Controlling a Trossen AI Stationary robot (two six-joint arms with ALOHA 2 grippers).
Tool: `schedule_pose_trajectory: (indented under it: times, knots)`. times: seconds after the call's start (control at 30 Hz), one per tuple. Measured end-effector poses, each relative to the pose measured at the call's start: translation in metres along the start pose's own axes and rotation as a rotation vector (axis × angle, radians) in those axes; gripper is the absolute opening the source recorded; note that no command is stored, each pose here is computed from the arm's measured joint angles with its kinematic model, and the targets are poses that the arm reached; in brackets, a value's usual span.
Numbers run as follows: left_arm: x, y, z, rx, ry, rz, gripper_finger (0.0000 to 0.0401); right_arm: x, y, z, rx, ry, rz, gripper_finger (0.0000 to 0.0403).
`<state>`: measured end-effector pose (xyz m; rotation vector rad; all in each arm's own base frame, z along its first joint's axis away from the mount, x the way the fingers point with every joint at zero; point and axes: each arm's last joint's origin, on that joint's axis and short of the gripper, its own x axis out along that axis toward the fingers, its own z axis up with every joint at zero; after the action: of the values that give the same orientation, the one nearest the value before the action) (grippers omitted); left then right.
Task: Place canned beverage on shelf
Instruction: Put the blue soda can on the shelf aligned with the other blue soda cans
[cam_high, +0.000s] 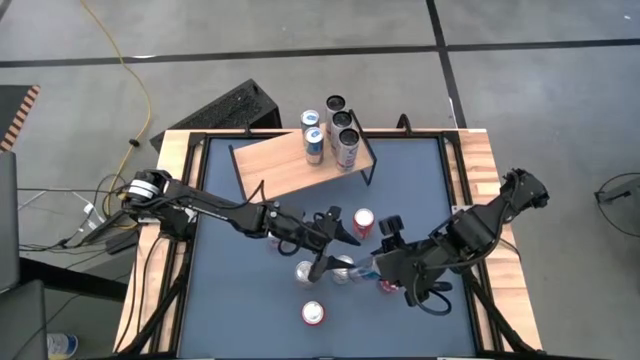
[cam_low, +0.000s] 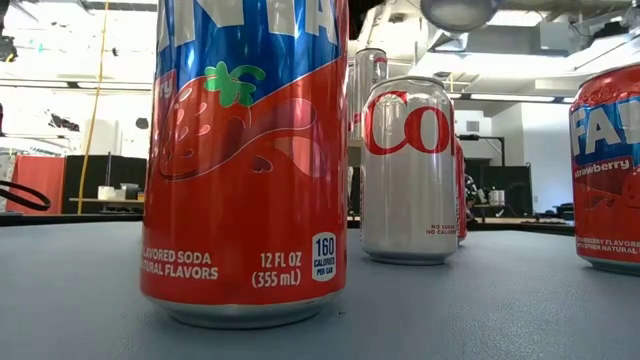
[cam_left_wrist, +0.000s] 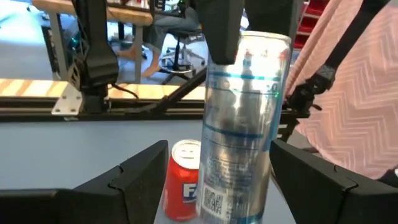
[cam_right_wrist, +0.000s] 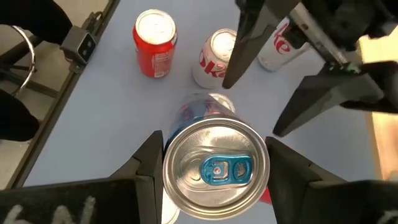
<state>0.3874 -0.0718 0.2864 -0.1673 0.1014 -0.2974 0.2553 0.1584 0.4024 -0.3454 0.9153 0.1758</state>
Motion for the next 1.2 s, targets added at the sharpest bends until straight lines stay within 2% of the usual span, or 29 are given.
schedule_pose_trajectory:
  times: [0.27, 0.53, 0.7, 0.87, 1.07, 1.2]
  knots:
    - [0.003, -0.001, -0.002, -0.031, 0.003, -0.048, 0.027, 0.002, -0.008, 0.001, 0.004, -0.002, -0.013, 0.0182]
    - [0.006, -0.003, 0.016, 0.004, 0.01, -0.047, 0.027, 0.018, -0.008, 0.007, -0.025, 0.017, 0.001, 0.0183]
    - [0.006, -0.003, 0.008, -0.016, 0.112, -0.032, 0.027, 0.023, -0.008, 0.006, -0.035, 0.043, 0.0, 0.0183]
    - [0.011, -0.005, 0.009, -0.018, 0.061, -0.051, 0.027, 0.023, -0.01, 0.011, -0.039, -0.006, 0.007, 0.0183]
    - [0.018, -0.002, -0.004, -0.057, 0.097, -0.082, 0.027, 0.023, -0.009, 0.012, -0.049, -0.01, 0.021, 0.0183]
    - [0.018, -0.003, 0.0, -0.04, 0.056, -0.088, 0.027, 0.023, -0.009, 0.012, -0.048, -0.016, 0.021, 0.0183]
